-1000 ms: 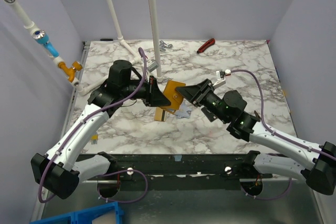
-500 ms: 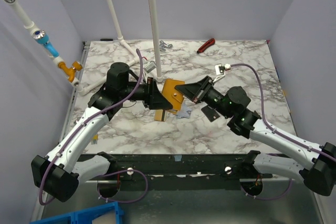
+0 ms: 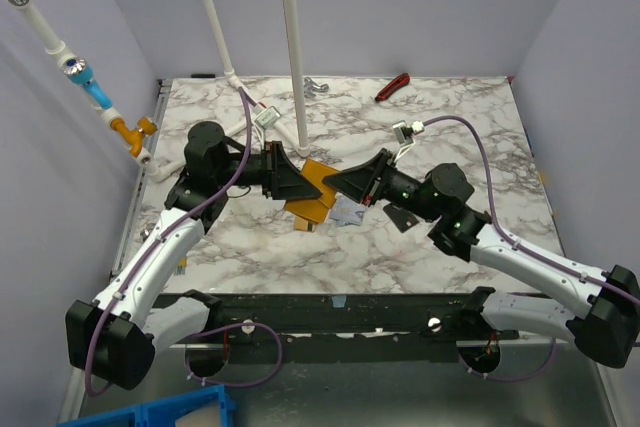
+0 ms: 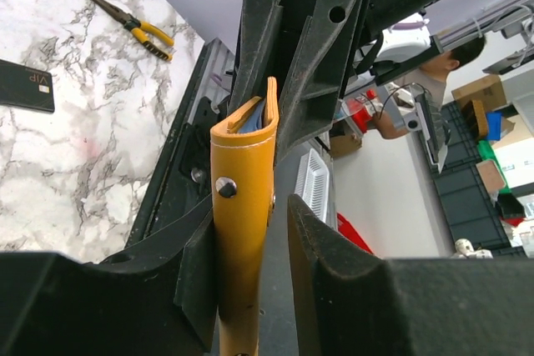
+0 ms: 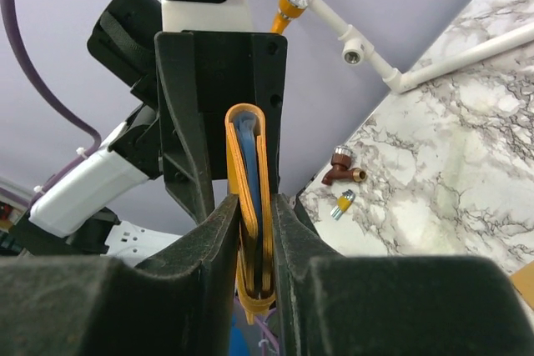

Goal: Put the credit cards into the card holder
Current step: Open the card holder.

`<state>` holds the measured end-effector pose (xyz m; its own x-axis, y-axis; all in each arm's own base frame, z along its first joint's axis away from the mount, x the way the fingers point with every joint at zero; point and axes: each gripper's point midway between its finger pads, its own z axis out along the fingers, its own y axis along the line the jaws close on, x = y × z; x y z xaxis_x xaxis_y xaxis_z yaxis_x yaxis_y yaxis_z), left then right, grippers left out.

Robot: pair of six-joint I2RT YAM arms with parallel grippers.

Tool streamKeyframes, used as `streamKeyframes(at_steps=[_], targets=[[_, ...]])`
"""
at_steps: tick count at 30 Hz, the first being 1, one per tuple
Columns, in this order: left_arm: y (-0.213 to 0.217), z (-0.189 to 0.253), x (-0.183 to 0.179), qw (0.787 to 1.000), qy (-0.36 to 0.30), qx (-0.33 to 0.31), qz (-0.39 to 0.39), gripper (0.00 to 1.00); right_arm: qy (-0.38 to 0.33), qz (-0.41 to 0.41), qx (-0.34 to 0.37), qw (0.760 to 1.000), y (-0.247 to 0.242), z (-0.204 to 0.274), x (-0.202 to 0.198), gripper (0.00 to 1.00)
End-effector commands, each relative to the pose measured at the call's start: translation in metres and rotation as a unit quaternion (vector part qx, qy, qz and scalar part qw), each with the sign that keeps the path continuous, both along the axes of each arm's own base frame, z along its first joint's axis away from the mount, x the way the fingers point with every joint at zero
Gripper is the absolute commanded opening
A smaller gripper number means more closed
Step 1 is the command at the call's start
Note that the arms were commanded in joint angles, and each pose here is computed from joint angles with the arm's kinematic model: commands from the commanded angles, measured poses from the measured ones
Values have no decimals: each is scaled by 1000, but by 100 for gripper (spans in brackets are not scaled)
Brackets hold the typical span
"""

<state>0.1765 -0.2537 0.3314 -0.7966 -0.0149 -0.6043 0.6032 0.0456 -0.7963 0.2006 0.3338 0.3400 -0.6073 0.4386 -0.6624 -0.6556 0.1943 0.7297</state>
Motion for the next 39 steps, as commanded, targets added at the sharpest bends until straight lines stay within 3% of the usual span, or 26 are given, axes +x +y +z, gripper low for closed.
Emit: streamKeyframes(at_steps=[1,8,20,27,31,32,33,39], targets=[[7,22,-17,999,-30,-32,-28,37,-32,23,-4,999,5,9,-6,21],[12,29,-14,998,-36,-40,-19,43,-50,45,-14,998,6,9,-14,14],[16,30,4,999,-23,-43,10,36,-75,82,-55,992,12,-5,-22,18],[17,21,5,999,-16,-39,17,13,-86,85,-71,990,15,-7,-21,23],[19,7,9,999,-2,-14,45,0,-81,59,-105,989,14,-12,-9,43],[20,3,13,998,1,-5,59,0,-75,46,-118,989,12,-15,-4,53],[22,-3,17,997,11,8,72,0,-75,23,-131,988,9,-13,4,76],[37,-42,46,978,66,103,170,0,-89,-97,-233,963,-28,-24,37,82]])
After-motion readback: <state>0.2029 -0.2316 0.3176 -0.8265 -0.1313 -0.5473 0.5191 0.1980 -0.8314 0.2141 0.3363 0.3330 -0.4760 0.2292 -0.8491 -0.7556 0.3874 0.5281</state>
